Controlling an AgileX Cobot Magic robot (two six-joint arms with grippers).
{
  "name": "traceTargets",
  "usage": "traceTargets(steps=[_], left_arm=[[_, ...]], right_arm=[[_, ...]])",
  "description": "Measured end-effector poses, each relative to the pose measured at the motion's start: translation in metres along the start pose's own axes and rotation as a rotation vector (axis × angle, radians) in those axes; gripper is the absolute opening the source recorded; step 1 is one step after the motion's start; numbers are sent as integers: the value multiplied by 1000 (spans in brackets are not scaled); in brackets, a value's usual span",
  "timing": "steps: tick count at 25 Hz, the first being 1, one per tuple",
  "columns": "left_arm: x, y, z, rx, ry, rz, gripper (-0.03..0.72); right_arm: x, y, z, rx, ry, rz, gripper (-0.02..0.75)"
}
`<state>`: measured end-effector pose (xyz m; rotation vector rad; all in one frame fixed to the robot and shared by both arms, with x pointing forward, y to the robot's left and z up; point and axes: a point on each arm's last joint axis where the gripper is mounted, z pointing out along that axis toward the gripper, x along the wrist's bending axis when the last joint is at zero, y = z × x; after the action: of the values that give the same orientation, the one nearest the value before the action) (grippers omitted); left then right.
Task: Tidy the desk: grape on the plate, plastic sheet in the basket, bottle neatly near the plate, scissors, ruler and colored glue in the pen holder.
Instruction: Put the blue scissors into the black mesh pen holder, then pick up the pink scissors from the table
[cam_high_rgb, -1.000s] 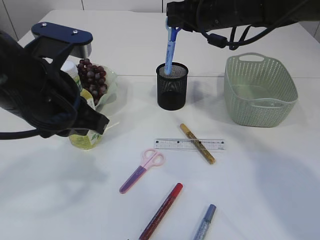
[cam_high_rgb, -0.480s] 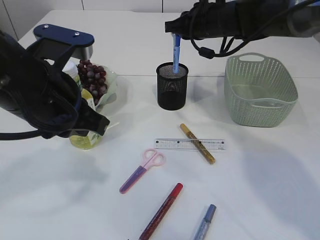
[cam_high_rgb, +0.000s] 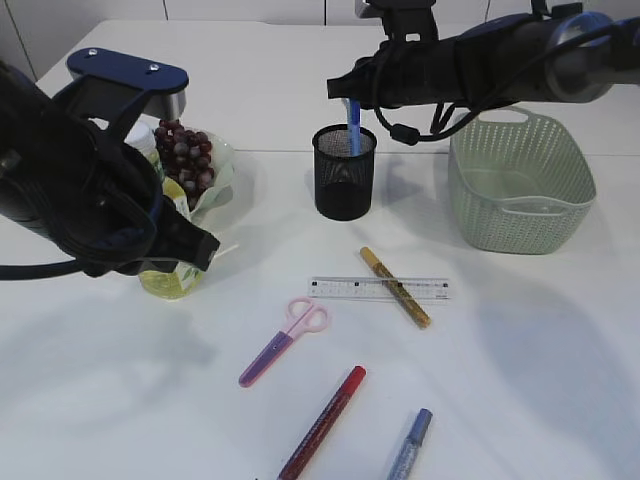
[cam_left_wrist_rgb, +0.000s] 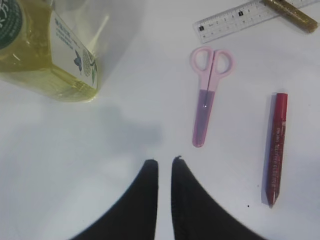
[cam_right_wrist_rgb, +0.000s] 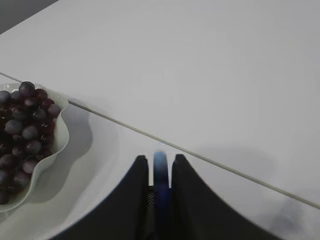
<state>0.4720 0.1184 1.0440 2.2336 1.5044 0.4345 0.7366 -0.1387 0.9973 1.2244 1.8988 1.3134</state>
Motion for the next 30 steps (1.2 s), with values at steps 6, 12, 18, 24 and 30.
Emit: traceTargets(steps=[6,12,18,24,30], left_arm=[[0,0,0,0,0,0,57],[0,0,0,0,0,0,57],[0,0,0,-1,-2,-1,57],[-1,0,0,1,-6,-6,59],[-1,0,0,2,-11,-11,59]], right_arm=[[-1,0,1,-4,-8,6,374],[1,5,-2,-23,3,52,414],[12,45,-34,-104,62,87,417],[18,44,-40,-18,115,157,419],[20,26,-51,264,84,193,419]])
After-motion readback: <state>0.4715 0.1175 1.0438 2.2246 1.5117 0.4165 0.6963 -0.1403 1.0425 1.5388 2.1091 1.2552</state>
